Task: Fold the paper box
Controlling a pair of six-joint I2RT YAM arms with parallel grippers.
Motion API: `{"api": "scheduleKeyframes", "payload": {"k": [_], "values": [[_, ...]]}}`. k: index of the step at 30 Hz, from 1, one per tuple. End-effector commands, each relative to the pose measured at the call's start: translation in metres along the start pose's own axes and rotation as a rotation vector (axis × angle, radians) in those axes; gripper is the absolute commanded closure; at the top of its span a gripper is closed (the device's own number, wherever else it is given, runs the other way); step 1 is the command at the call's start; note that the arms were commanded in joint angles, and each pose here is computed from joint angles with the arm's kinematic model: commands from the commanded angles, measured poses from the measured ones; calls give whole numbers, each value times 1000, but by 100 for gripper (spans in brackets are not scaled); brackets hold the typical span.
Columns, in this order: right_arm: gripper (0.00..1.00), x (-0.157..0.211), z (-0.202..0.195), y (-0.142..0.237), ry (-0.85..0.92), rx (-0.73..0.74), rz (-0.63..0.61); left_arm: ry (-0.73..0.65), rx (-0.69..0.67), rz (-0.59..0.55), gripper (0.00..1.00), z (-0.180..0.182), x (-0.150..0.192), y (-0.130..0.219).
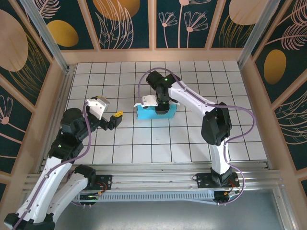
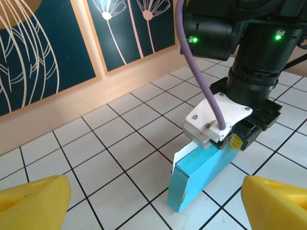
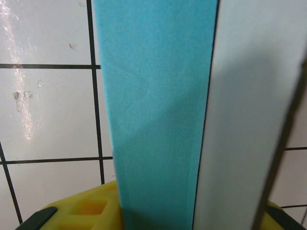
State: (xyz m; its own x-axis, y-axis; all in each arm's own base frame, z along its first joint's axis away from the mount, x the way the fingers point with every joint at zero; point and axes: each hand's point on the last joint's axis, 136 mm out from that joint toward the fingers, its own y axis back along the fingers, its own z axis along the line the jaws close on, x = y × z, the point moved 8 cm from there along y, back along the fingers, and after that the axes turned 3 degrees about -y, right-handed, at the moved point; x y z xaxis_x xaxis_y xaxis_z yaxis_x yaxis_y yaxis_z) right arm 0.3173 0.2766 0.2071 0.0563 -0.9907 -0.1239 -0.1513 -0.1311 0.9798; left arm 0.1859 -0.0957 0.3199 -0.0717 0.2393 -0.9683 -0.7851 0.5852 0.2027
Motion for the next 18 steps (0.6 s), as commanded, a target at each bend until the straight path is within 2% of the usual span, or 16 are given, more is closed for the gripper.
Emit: {"api": "scheduleKeyframes", "payload": {"k": [1, 4, 11, 14, 18], "values": [[64, 2, -3, -11, -60, -47, 21, -9, 7, -35, 9, 0, -4, -1], [62, -2, -9, -13, -76, -36, -3, 6, -8, -33, 9, 2, -4, -1], [40, -7, -20, -2, -96, 30, -49, 53, -36, -32, 8, 4, 1, -3], [34, -11, -20, 12, -99, 47, -96, 74, -42, -37, 7, 5, 0, -4], [30, -13, -20, 27, -110, 66, -140, 97, -33, -48, 6, 5, -3, -7]]}}
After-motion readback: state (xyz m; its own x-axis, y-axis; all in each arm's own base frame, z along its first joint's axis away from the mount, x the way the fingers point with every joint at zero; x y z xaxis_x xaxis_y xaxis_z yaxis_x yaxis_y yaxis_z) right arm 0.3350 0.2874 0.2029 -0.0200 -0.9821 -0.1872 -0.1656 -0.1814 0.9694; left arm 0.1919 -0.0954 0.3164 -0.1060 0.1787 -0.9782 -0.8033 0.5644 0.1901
